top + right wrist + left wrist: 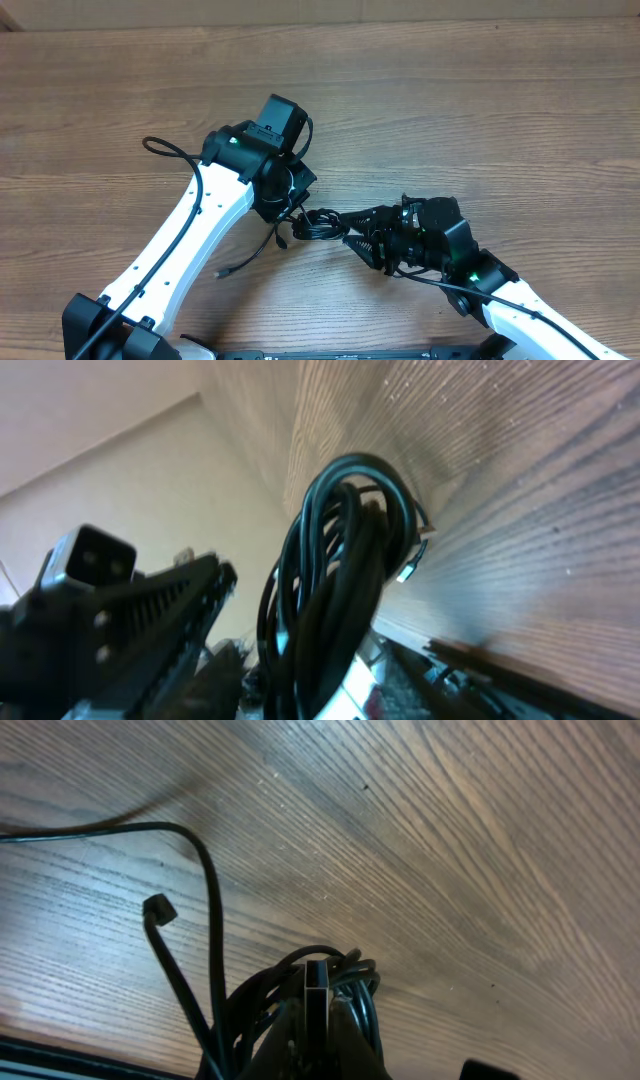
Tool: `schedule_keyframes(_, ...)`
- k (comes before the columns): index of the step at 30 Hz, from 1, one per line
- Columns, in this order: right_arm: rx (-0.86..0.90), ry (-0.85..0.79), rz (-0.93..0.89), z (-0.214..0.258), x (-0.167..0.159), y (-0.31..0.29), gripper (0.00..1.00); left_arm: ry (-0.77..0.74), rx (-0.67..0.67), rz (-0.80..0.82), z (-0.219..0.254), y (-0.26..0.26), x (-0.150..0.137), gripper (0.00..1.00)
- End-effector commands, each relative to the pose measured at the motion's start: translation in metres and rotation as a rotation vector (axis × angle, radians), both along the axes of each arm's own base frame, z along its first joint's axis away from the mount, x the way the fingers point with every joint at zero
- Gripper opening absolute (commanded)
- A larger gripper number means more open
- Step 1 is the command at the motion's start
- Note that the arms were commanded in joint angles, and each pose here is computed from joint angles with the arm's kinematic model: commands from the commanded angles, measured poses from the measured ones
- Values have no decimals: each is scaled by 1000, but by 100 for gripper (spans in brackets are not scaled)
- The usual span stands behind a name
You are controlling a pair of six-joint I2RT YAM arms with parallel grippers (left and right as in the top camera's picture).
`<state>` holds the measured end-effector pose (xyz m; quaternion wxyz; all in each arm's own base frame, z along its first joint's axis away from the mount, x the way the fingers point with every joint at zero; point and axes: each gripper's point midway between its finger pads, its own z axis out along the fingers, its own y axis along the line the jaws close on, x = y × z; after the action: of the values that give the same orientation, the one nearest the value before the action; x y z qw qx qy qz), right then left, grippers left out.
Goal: Untangle cables
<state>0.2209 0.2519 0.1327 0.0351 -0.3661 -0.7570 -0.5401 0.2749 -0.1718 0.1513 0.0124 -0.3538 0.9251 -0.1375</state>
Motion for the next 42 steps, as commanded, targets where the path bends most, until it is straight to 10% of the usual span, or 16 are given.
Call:
schedule_keyframes(1, 31, -20, 4, 11, 4, 6, 25, -49, -15, -59, 13, -7, -2, 4)
schedule_keyframes(9, 73, -73, 34, 24, 5, 11, 4, -62, -1, -101, 13, -8, -3, 5)
schedule_keyframes(20, 93, -180, 59, 39, 9, 14, 4, -97, 79, -203, 8, -11, -9, 9)
schedule_keyframes(26, 37, -265, 88, 34, 9, 13, 4, -176, 323, -268, 6, 32, 7, 76)
schedule_keyframes(29, -32, -359, 92, 30, 15, 9, 4, -148, 370, -238, 5, 51, 7, 92)
schedule_keyframes(42, -99, -462, 62, 30, 27, 3, 4, 19, 42, -175, 4, 19, -17, 96)
